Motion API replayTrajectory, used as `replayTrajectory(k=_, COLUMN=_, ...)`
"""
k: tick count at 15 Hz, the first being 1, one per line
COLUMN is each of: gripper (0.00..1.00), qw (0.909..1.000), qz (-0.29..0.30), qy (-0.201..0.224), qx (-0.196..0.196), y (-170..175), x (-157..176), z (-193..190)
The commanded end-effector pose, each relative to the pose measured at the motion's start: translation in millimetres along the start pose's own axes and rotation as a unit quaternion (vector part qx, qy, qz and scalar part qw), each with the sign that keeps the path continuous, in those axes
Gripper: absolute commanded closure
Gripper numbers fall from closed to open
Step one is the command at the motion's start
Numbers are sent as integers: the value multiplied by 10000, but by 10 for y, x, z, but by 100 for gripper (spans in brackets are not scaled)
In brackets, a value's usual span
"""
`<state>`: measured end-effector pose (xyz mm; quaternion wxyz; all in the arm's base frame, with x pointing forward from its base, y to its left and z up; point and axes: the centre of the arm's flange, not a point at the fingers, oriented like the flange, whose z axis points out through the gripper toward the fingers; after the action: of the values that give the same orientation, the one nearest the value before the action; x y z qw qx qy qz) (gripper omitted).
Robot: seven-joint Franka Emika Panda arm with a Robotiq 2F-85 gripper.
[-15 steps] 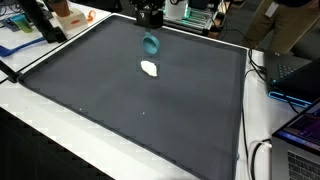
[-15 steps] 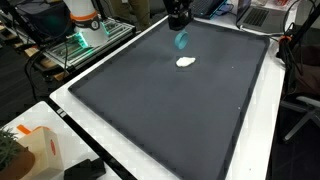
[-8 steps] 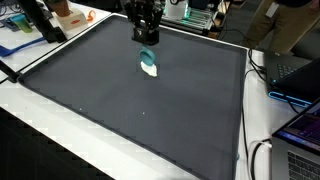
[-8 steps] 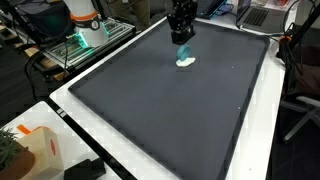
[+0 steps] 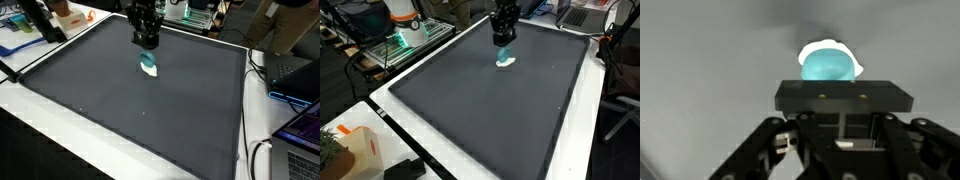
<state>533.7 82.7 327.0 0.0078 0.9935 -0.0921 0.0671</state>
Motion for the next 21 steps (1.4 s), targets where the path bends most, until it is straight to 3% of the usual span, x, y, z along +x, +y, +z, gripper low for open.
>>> replayTrajectory(k=1, gripper=78, qw=9965, qz=267, qy=-746, qx=-274, y=92, x=66, z=591)
replayTrajectory(k=7, gripper=78, qw=9911, qz=769, qy=-1088, qx=-88, y=301, x=288, z=756)
replayTrajectory(k=10, gripper=78, qw=9911, qz=865, qy=-979, qx=256, y=262, x=327, z=172)
replayTrajectory(k=13, gripper=78, qw=9956, qz=516, qy=-752, qx=208, y=92, x=39, z=-471)
replayTrajectory(k=16, gripper=78, qw=9996, qz=-205, qy=-197, qx=-8, y=-136, x=-215, z=-863)
replayTrajectory(k=18, gripper=78, qw=9974, qz=-720, qy=-61, qx=-53, y=-307, x=-471, z=-1031)
replayTrajectory(k=21, gripper=78, qw=9905, qz=-1338, qy=-192, qx=241, y=-529, x=-1050, z=-1144)
